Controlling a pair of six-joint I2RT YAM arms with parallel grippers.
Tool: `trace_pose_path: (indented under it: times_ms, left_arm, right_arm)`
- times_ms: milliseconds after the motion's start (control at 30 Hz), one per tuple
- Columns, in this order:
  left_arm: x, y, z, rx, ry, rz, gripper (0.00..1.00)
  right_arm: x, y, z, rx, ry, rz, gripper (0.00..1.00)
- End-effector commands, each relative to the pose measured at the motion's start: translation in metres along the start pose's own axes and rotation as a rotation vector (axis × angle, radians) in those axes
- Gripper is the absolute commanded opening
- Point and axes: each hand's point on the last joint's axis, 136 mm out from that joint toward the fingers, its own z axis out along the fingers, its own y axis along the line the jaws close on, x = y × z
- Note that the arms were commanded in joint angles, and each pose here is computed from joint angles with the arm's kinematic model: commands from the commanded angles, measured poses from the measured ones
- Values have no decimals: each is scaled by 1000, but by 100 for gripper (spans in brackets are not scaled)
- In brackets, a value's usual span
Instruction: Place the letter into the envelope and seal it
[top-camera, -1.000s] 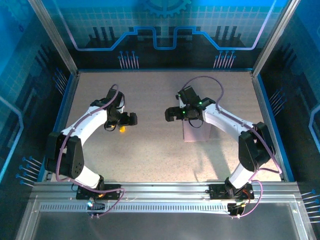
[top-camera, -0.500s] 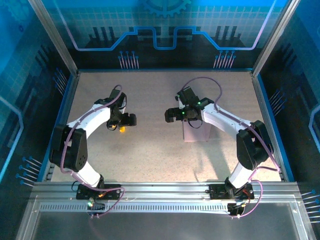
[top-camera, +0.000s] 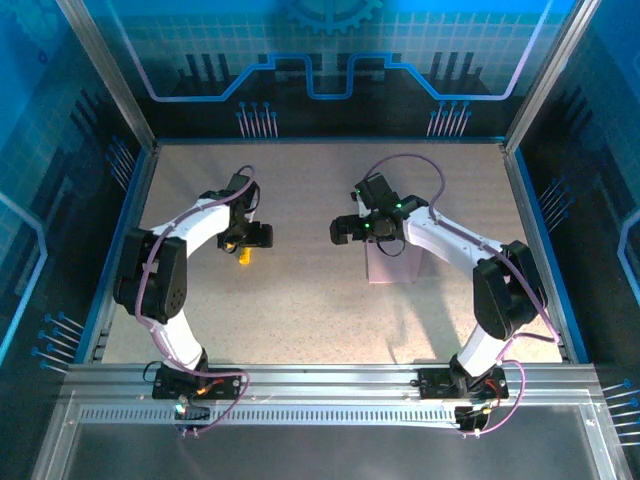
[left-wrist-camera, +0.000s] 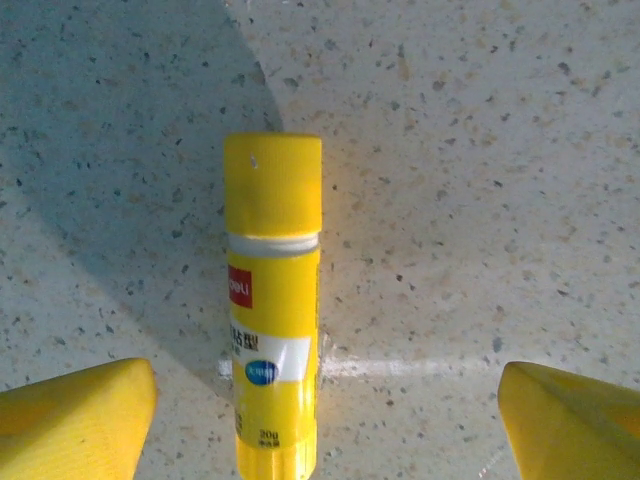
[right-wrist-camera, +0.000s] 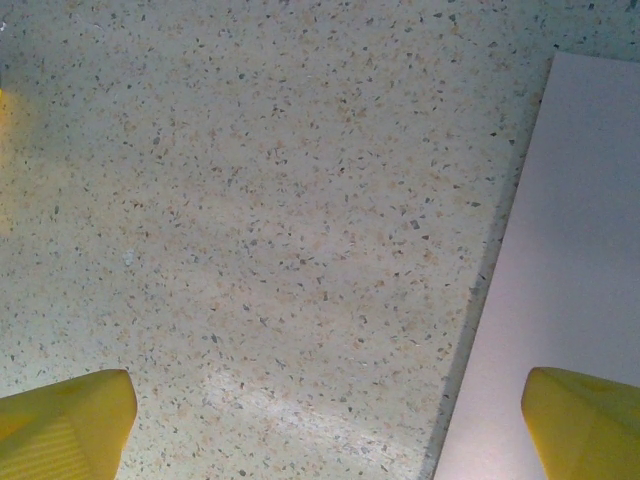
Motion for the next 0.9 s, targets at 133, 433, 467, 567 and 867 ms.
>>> trace_pose_path:
  times_ms: [133, 433, 467, 567, 867]
  left_arm:
    - [-9, 9, 10, -46, 7, 22, 80]
    - [-5, 13, 17, -62, 22, 27, 70]
    - [-6, 13, 18, -63, 23, 26, 68]
    - [-5, 12, 21, -60, 31, 25, 65]
    - [-3, 14, 28, -66, 53, 27, 54]
  right_arm:
    - [0, -6, -2, -8, 8, 26, 100]
    - [0, -10, 2, -11, 19, 38, 100]
    - [0, -9, 3, -13, 21, 37, 100]
    - [-1, -8, 3, -16, 22, 39, 100]
    - [-1, -8, 6, -18, 33, 39, 100]
